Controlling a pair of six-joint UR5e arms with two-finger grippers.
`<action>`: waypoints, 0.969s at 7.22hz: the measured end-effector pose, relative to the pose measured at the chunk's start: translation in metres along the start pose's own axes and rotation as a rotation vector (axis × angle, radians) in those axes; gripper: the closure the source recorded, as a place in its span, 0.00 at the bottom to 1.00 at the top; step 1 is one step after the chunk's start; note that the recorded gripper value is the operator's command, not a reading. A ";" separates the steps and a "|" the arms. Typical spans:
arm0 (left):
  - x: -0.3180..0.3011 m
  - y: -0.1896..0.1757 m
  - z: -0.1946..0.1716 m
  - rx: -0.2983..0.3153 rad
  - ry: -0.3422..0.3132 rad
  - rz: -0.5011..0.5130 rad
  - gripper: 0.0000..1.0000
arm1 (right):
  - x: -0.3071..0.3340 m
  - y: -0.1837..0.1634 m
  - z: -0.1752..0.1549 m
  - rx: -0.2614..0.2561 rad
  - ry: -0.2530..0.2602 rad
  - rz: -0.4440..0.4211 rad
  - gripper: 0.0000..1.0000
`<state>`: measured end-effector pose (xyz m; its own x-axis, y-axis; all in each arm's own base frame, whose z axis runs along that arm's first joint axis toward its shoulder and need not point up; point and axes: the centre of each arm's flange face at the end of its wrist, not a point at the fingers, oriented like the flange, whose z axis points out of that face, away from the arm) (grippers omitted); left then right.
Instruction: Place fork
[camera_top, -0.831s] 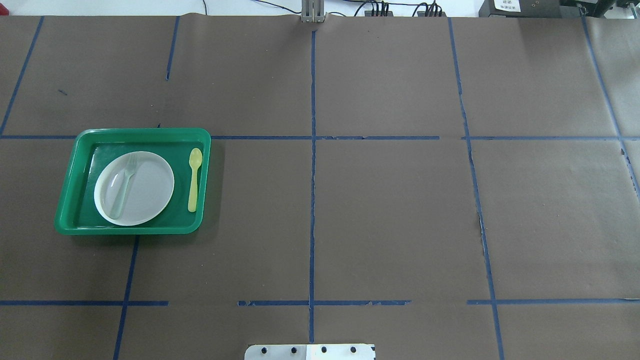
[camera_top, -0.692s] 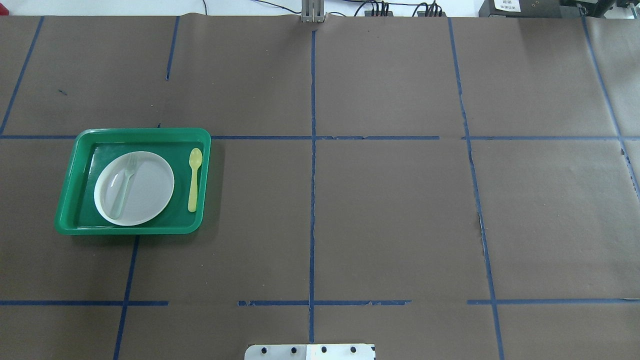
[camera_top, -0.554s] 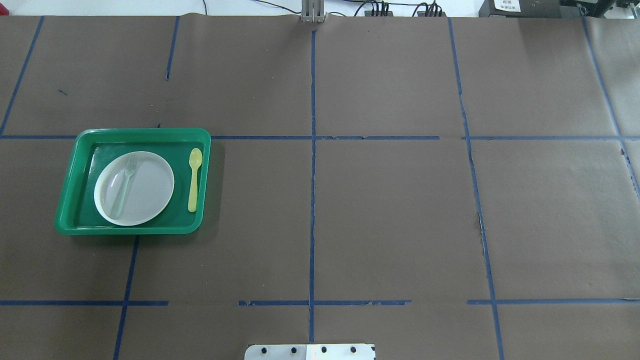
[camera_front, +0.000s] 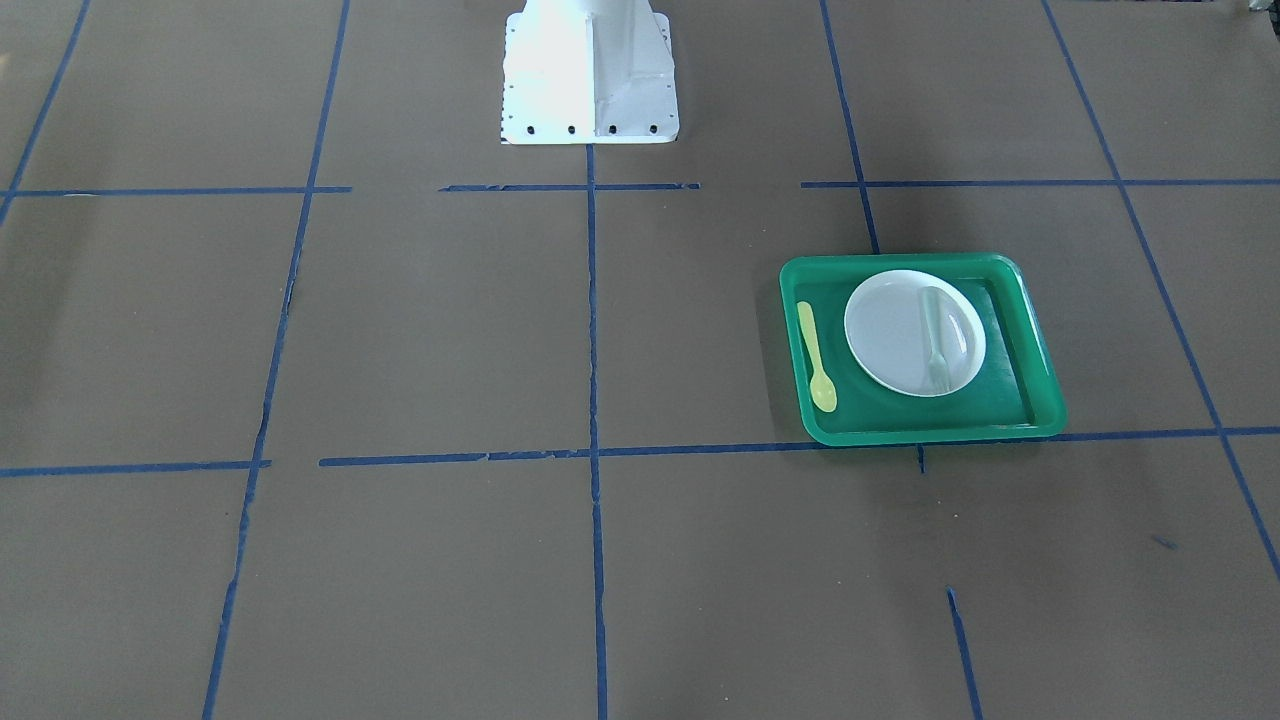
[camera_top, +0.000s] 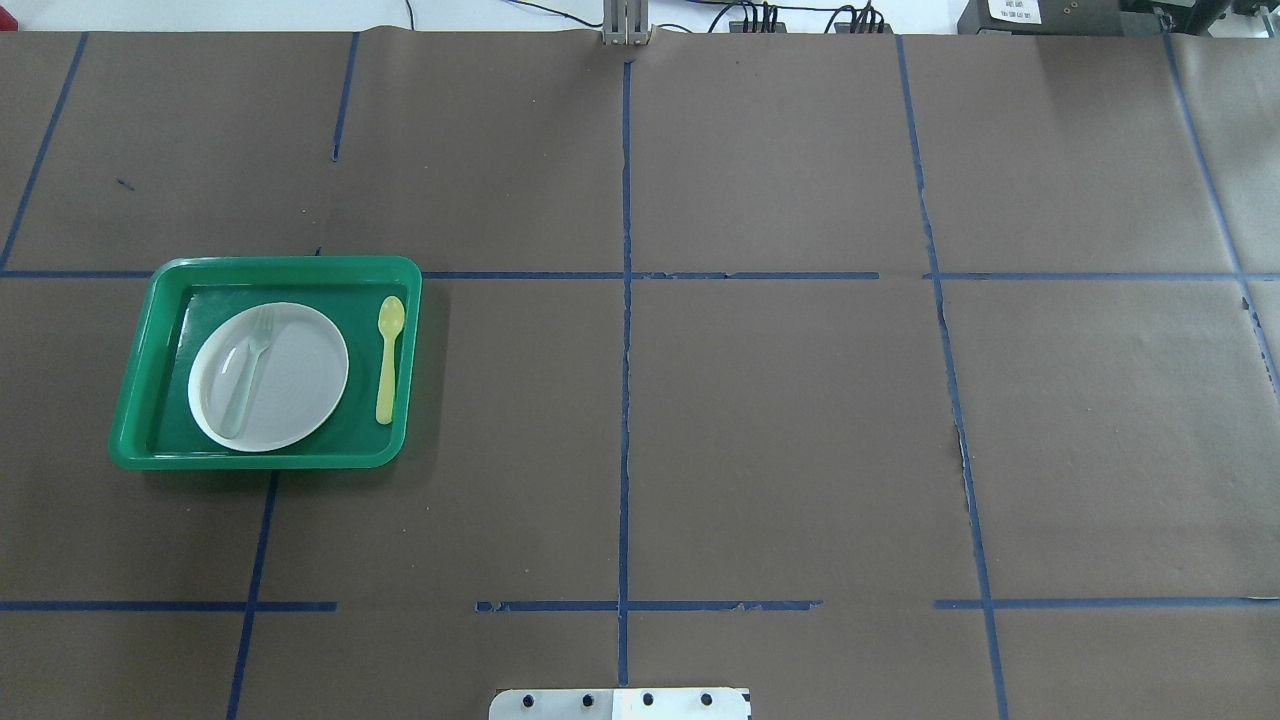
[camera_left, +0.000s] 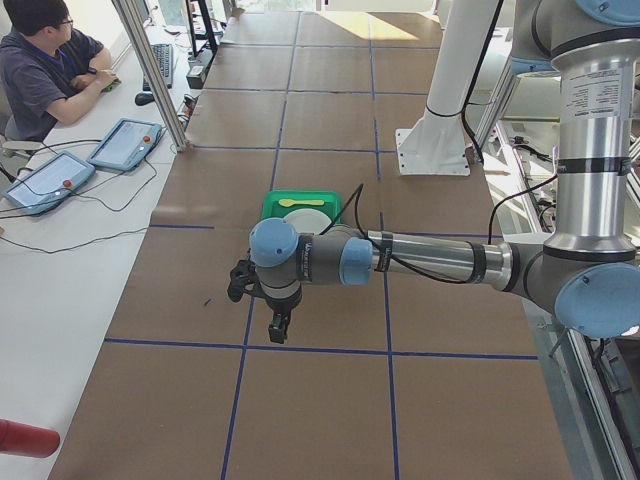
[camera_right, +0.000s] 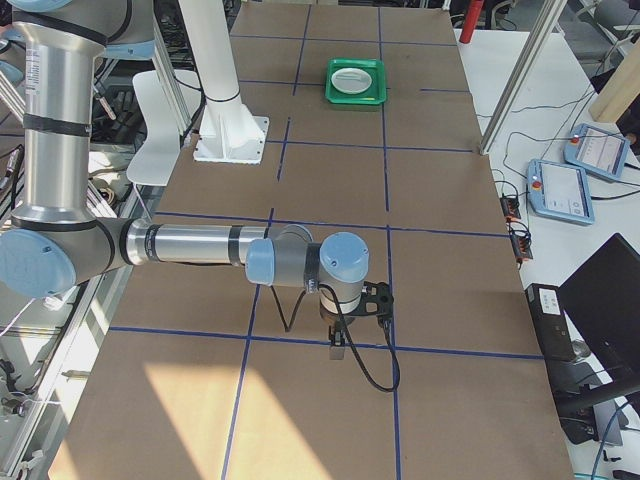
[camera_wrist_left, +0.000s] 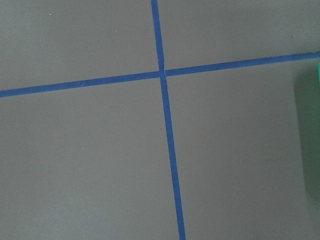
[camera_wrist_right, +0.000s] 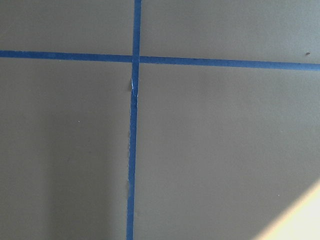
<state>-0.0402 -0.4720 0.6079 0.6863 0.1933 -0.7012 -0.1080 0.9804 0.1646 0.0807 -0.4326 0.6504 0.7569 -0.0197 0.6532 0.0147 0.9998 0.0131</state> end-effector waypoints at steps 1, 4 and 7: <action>0.022 -0.010 0.010 -0.003 0.005 0.025 0.00 | 0.000 0.000 0.000 0.000 0.000 0.000 0.00; 0.125 -0.040 0.054 0.054 0.048 -0.015 0.00 | 0.000 0.000 0.000 0.000 0.000 0.000 0.00; 0.211 -0.038 0.107 0.130 0.067 -0.071 0.00 | 0.000 0.000 0.000 0.000 0.000 0.000 0.00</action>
<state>0.1862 -0.4726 0.5280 0.6387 0.1301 -0.7584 0.0361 0.9794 0.1985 0.0807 -0.4326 0.6507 0.7569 -0.0195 0.6532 0.0147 0.9998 0.0127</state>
